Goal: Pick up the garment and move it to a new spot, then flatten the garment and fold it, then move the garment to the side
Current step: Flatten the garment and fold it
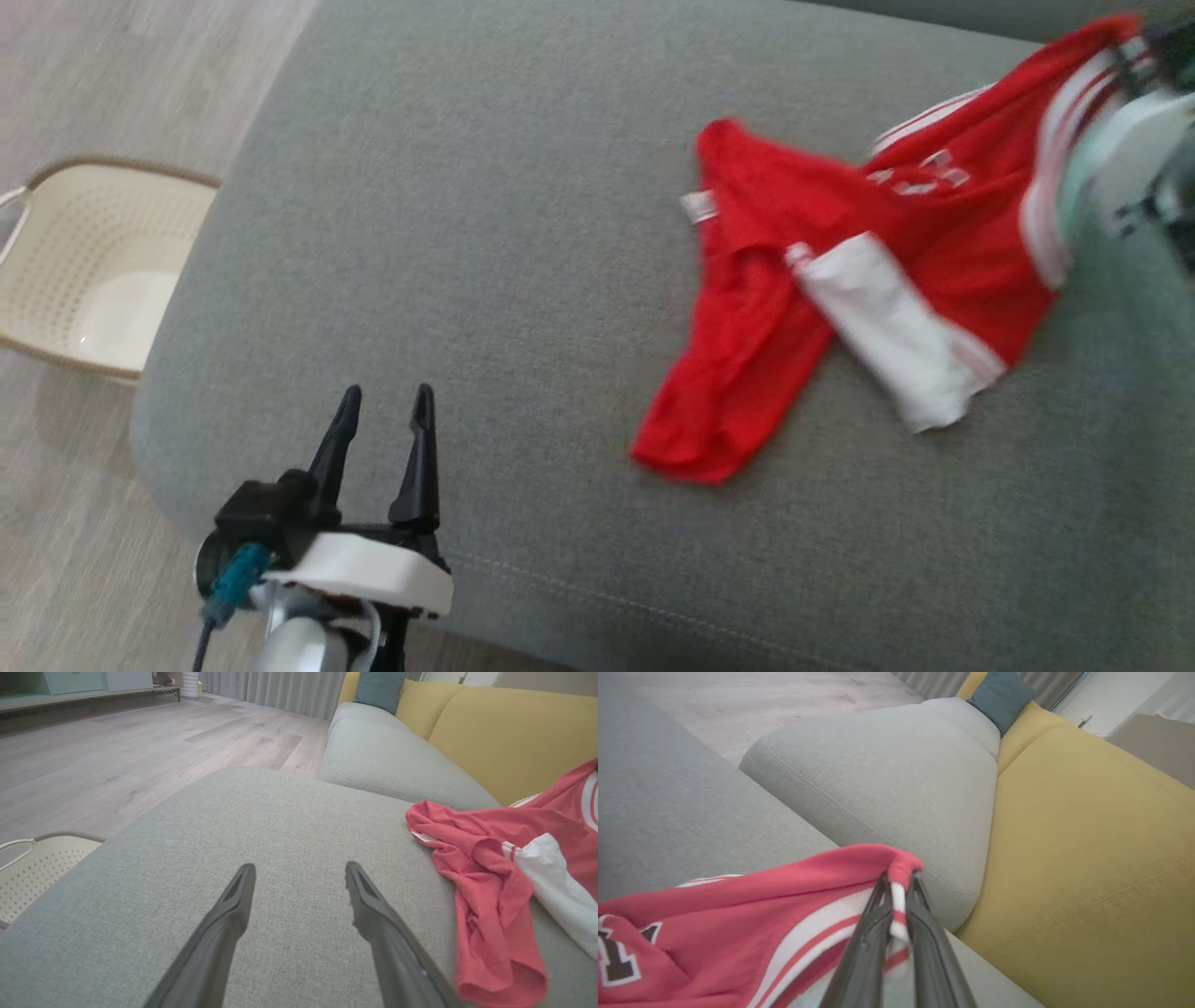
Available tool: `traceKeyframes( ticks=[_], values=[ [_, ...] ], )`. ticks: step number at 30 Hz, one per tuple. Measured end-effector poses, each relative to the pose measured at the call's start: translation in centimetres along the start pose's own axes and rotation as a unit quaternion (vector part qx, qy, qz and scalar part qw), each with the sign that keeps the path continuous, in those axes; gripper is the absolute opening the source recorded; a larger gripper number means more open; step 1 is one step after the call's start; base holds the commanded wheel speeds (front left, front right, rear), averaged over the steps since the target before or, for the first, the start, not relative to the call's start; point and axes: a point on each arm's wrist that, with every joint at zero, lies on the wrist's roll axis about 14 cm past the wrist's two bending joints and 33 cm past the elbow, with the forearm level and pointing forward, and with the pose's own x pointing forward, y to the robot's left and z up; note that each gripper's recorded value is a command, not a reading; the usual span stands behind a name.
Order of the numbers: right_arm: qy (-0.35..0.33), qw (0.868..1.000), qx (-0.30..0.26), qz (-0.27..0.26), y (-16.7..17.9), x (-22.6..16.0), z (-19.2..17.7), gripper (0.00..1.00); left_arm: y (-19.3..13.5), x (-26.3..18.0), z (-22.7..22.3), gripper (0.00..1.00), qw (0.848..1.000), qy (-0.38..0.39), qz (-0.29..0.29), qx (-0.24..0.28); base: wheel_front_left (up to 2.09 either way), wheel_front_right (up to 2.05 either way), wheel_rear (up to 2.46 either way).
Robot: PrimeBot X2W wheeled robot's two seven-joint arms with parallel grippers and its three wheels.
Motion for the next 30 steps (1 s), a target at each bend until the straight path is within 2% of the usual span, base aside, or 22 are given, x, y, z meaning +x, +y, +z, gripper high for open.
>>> traceKeyframes(
  ticks=[4, 5, 6, 7, 15, 18, 24, 30],
  values=[
    [0.004, 1.000, -0.012, -0.024, -2.6, 1.3, 0.6, 0.00, 0.2, 0.2, -0.1, 1.00, 1.000, 0.003, 0.002, 0.003, 0.00, 0.00, 0.00],
    [0.003, 1.000, -0.013, -0.027, -2.9, 1.6, 0.6, 0.14, 0.3, 0.2, -0.2, 1.00, 1.000, 0.004, 0.004, 0.004, 0.00, 0.00, 0.00],
    [0.002, 1.000, -0.007, -0.030, -3.1, 1.9, 0.6, 0.75, 0.4, 0.3, -0.2, 1.00, 1.000, 0.005, 0.007, 0.005, 0.00, 0.00, 0.00],
    [0.004, 1.000, -0.005, -0.030, -3.1, 2.1, 0.4, 1.00, 0.5, 0.3, -0.2, 1.00, 1.000, 0.006, 0.008, 0.006, 0.00, 0.00, 0.00],
    [0.002, 0.999, 0.007, -0.041, -3.5, 1.6, -0.2, 1.00, 0.1, 0.6, -0.3, 1.00, 1.000, 0.007, 0.003, 0.006, 0.00, 0.00, 0.00],
    [-0.015, 0.999, 0.009, -0.035, -2.6, 0.7, 0.0, 1.00, -0.4, 0.9, 0.0, 1.00, 1.000, 0.001, -0.006, 0.003, 0.00, 0.00, 0.00],
    [-0.039, 0.999, 0.021, 0.025, 3.3, -1.4, 0.9, 1.00, -2.2, 1.2, 0.7, 1.00, 0.999, -0.012, -0.035, -0.002, 0.00, 0.00, 0.00],
    [-0.026, 0.996, 0.023, 0.087, 9.2, -3.2, -0.9, 1.00, -3.5, 1.6, 1.1, 1.00, 0.998, -0.019, -0.056, -0.001, 0.00, 0.00, 0.00]
  ],
)
